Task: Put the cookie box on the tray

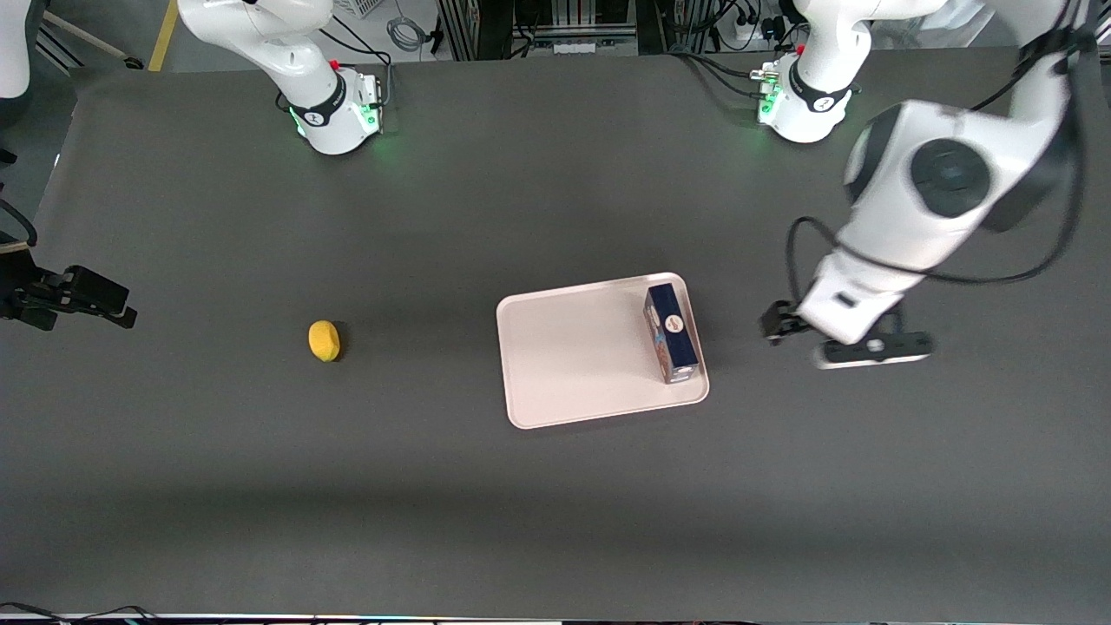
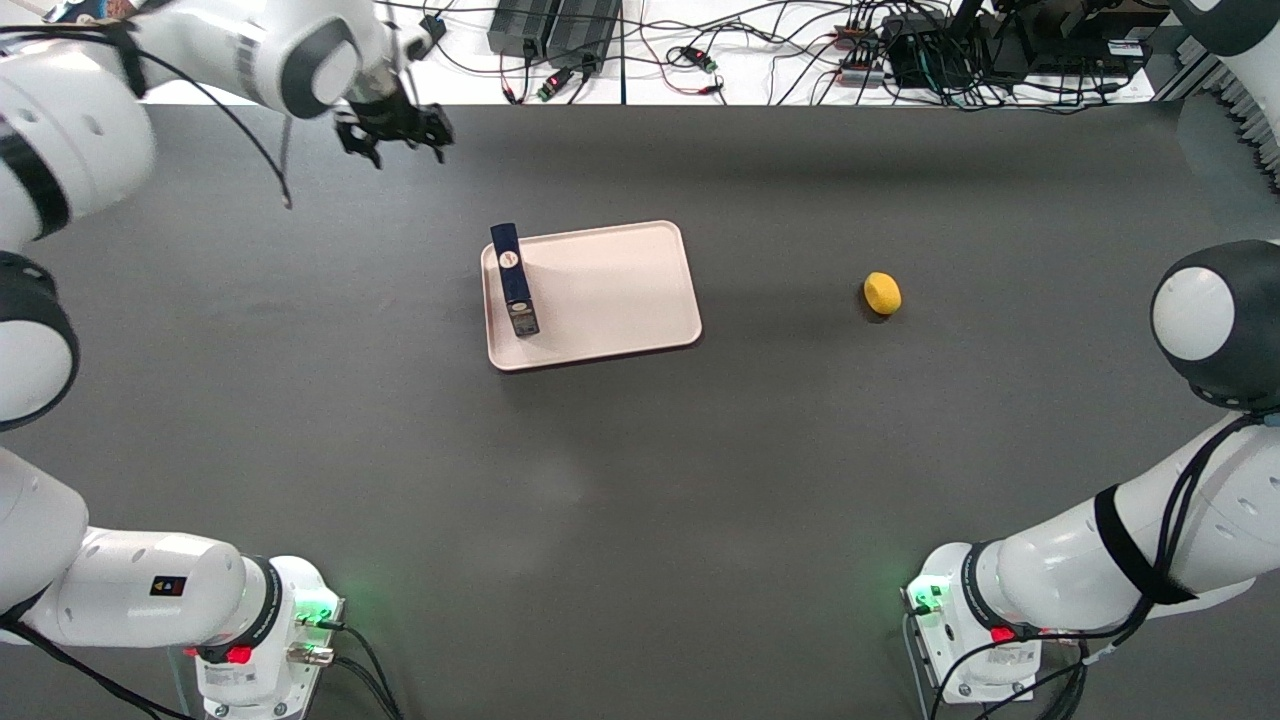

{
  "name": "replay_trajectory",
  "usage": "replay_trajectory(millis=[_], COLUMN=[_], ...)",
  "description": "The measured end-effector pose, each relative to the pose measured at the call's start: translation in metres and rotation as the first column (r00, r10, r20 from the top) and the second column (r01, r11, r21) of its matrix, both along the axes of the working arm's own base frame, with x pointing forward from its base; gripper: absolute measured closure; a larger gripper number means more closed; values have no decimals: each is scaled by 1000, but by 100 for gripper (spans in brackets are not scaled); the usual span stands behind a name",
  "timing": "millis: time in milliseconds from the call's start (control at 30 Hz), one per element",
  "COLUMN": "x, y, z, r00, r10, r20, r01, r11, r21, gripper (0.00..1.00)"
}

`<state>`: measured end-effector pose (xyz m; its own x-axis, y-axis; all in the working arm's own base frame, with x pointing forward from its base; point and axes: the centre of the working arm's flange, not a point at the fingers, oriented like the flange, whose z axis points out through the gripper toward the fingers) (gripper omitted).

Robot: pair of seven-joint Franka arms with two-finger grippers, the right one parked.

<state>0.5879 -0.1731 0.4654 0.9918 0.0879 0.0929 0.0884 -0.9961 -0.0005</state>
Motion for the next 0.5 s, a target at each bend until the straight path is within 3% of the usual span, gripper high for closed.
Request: replay_trajectory(millis=[267, 500], x=[-12, -32], y=[109, 157], z=[57, 90], r00=[998, 998], r10=[-60, -54], r20=[-31, -45], r01=[61, 56], r11=[997, 997], r21=[41, 48], gripper=[0, 0])
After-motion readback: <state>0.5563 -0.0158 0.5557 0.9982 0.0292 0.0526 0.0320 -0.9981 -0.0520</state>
